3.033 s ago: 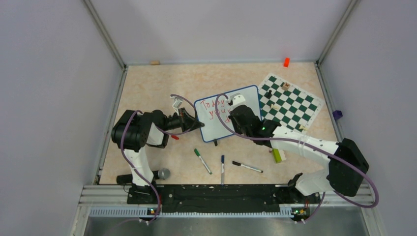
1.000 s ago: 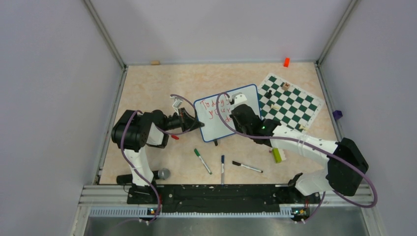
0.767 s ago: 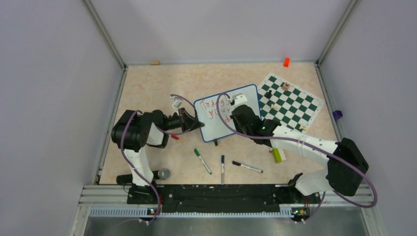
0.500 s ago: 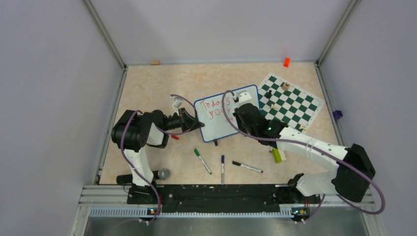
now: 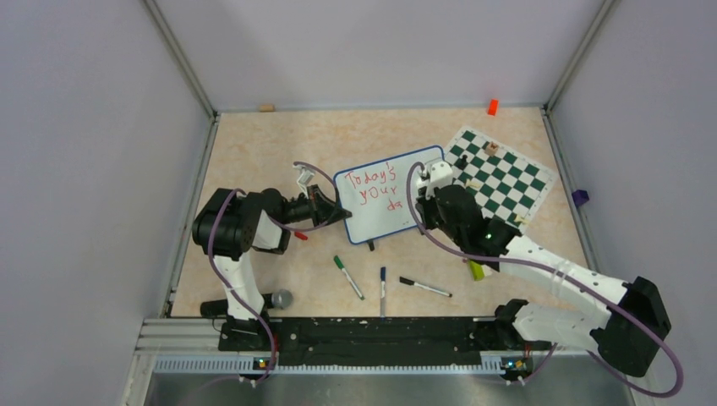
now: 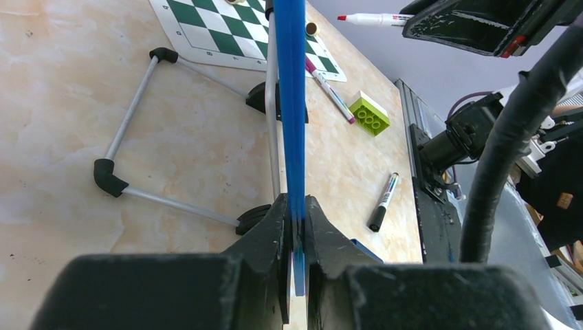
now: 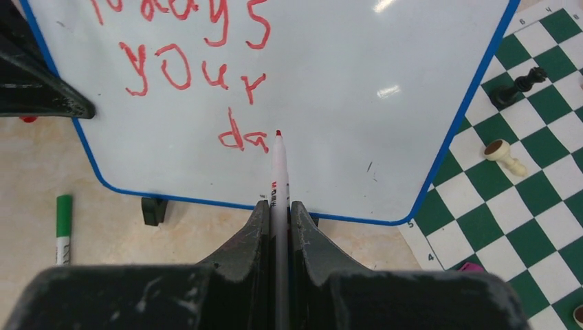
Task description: Write a sentence on the whiteboard
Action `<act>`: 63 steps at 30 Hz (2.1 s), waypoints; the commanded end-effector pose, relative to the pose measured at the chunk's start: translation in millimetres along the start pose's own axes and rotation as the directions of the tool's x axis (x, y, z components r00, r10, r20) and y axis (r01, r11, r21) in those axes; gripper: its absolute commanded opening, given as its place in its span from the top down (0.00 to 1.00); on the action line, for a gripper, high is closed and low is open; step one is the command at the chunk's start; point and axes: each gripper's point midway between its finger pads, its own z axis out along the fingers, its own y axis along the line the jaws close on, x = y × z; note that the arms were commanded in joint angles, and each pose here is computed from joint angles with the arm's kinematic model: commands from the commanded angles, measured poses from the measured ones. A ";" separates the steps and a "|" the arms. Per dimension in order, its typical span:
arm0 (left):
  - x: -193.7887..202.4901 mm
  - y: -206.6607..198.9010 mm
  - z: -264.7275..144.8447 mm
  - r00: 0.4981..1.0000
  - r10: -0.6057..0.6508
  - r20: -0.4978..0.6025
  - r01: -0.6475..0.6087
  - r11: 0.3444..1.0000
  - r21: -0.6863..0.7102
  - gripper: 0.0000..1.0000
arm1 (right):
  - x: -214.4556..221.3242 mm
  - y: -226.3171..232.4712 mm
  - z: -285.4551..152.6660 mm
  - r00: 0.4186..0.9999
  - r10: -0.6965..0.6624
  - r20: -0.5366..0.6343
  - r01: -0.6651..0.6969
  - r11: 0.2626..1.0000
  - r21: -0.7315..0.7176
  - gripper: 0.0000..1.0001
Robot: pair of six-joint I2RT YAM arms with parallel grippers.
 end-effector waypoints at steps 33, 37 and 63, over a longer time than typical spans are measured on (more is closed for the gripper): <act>-11.1 -19.5 0.3 0.988 0.156 0.011 -0.157 0.985 0.071 1.00 | 6.9 -14.1 -17.2 0.952 0.246 0.183 -0.197 0.947 -0.252 1.00; -10.0 -17.6 0.6 0.988 0.152 0.009 -0.152 0.986 0.070 1.00 | 12.0 -18.0 -18.4 0.955 0.244 0.168 -0.204 0.953 -0.225 1.00; -8.4 -16.3 1.1 0.989 0.145 0.006 -0.145 0.987 0.070 1.00 | 4.9 6.5 19.3 0.997 -0.018 0.073 0.020 0.999 -0.026 1.00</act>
